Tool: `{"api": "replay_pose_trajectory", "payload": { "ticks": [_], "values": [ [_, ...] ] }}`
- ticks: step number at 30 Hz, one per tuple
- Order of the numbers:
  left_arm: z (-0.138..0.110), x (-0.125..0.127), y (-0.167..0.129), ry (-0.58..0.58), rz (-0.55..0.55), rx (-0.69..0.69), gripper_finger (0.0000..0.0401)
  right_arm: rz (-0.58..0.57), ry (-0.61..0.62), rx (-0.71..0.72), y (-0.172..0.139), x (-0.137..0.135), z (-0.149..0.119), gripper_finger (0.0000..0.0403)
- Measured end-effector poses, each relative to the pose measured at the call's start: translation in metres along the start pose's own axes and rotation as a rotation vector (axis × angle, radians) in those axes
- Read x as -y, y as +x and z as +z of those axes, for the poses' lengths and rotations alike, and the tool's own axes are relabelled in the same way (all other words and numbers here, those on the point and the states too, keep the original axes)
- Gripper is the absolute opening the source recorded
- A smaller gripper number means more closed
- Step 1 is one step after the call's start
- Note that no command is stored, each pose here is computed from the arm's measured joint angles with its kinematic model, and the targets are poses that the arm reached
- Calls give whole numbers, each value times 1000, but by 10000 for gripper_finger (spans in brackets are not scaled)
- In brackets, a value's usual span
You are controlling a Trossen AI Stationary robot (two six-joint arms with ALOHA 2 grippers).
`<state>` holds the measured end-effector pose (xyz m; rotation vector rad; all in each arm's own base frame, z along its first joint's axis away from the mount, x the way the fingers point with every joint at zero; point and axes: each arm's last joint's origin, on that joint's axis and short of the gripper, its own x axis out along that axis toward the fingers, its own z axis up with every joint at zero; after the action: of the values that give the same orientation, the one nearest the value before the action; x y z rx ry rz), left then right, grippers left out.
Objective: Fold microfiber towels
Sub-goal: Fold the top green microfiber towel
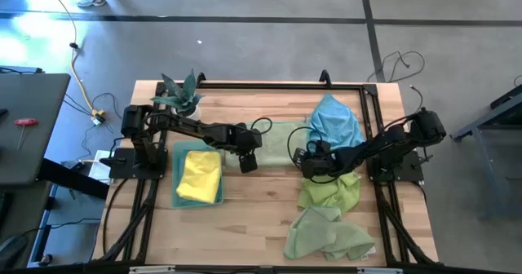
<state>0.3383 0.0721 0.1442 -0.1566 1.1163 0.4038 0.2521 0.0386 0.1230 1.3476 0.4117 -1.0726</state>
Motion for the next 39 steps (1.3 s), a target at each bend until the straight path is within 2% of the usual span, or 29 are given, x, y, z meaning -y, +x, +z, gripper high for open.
{"api": "replay_pose_trajectory", "payload": {
  "ticks": [3, 8, 15, 20, 23, 27, 30, 35, 39],
  "values": [
    [0, 0, 0, 0, 0, 0, 241, 20, -23, -7, -2, -8, -2, 7],
    [0, 0, 0, -5, 0, 0, 240, 5, -91, 1, -4, -17, 1, 3],
    [-1, 5, -1, -15, -46, -8, 240, -227, -249, -10, -13, -20, 13, 1],
    [-2, 9, -1, -5, -53, -7, 240, -425, -393, 4, -30, -27, 23, 1],
    [-2, 11, -2, 0, -56, -7, 240, -492, -475, 12, -42, -36, 29, 0],
    [-2, 11, -3, -5, -54, -21, 240, -448, -564, -10, -47, -54, 33, 0],
    [3, 10, -16, -6, -54, -15, 240, -376, -601, -44, -43, -65, 37, 0],
    [11, 5, -55, -8, -66, 64, 237, -238, -627, -149, -30, -77, 41, 0],
    [15, 0, -95, -53, -92, 171, 232, -94, -618, -184, -20, -85, 42, 0]
  ]
}}
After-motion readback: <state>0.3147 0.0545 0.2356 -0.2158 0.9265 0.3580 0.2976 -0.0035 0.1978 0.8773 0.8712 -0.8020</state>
